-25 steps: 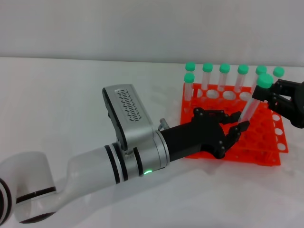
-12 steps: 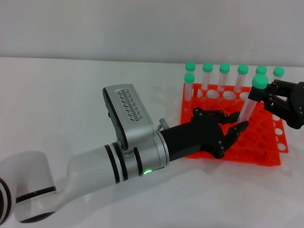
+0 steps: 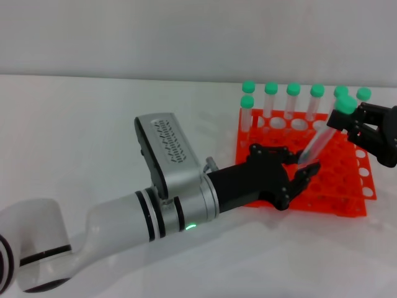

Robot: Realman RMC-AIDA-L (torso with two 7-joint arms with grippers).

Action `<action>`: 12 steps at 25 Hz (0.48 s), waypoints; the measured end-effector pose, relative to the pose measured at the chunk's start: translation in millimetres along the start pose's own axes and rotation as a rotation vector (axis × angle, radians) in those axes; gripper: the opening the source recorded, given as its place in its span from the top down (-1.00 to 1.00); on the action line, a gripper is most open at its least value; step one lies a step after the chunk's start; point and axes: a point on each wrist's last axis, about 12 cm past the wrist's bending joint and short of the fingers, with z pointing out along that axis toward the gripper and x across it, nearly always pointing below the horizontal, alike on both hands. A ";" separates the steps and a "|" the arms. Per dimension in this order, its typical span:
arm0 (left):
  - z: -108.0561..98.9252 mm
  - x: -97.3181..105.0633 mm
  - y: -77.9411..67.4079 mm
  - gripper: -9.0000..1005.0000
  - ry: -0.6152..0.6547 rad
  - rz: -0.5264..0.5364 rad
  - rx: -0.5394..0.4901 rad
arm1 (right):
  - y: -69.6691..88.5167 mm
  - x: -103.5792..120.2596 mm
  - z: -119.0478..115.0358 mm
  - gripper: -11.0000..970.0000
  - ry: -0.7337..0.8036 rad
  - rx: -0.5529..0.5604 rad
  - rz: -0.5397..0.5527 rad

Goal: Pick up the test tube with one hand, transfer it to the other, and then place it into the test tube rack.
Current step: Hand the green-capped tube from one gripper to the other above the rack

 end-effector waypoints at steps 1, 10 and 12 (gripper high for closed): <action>-0.3 0.7 -0.6 0.61 0.001 0.010 -0.001 | 0.1 0.1 -0.1 0.52 -0.001 0.000 0.000; -8.7 7.0 -2.8 0.27 -0.019 0.047 -0.072 | -1.7 -0.7 -3.7 0.58 -0.019 0.027 0.001; -15.1 9.5 -0.6 0.11 -0.036 0.045 -0.131 | -3.8 -1.7 -6.3 0.58 -0.031 0.049 -0.005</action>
